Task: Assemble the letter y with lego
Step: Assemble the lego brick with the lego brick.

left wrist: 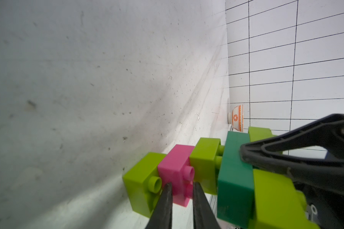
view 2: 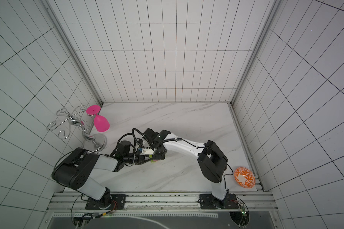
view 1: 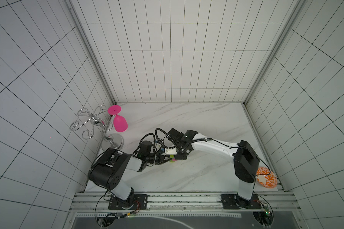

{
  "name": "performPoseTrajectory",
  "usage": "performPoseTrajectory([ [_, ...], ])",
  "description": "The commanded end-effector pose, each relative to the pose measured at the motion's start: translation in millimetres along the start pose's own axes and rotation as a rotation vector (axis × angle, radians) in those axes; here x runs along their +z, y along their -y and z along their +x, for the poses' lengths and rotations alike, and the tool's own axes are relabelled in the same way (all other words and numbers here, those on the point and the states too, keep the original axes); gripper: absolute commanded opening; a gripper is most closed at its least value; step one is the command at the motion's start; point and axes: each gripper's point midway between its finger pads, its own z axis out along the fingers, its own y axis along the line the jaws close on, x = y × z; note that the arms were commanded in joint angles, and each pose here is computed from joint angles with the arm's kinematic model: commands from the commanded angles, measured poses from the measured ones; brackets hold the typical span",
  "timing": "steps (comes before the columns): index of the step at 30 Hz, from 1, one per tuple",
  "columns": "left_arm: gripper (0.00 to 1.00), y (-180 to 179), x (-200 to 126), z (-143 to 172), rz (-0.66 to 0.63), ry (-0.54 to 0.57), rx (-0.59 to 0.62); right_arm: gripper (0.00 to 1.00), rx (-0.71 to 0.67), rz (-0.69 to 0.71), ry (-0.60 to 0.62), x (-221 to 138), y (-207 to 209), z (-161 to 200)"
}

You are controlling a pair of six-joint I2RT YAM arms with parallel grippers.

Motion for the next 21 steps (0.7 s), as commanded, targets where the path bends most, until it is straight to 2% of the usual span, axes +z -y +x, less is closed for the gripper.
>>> performPoseTrajectory([
  [1, 0.19, -80, -9, 37, -0.316, -0.022, -0.211, 0.25, 0.022, -0.112, -0.116, 33, -30, 27],
  [11, 0.19, -79, -9, 38, -0.314, -0.022, -0.210, 0.24, 0.030, -0.089, -0.118, 38, -36, 31],
  [16, 0.19, -80, -9, 37, -0.315, -0.021, -0.210, 0.25, 0.018, -0.111, -0.173, 44, -38, 39],
  [19, 0.19, -79, -9, 37, -0.314, -0.020, -0.210, 0.30, 0.015, -0.106, -0.176, 42, -35, 36],
  [21, 0.19, -79, -9, 37, -0.312, -0.021, -0.208, 0.37, 0.014, -0.089, -0.156, 39, -30, 31],
])
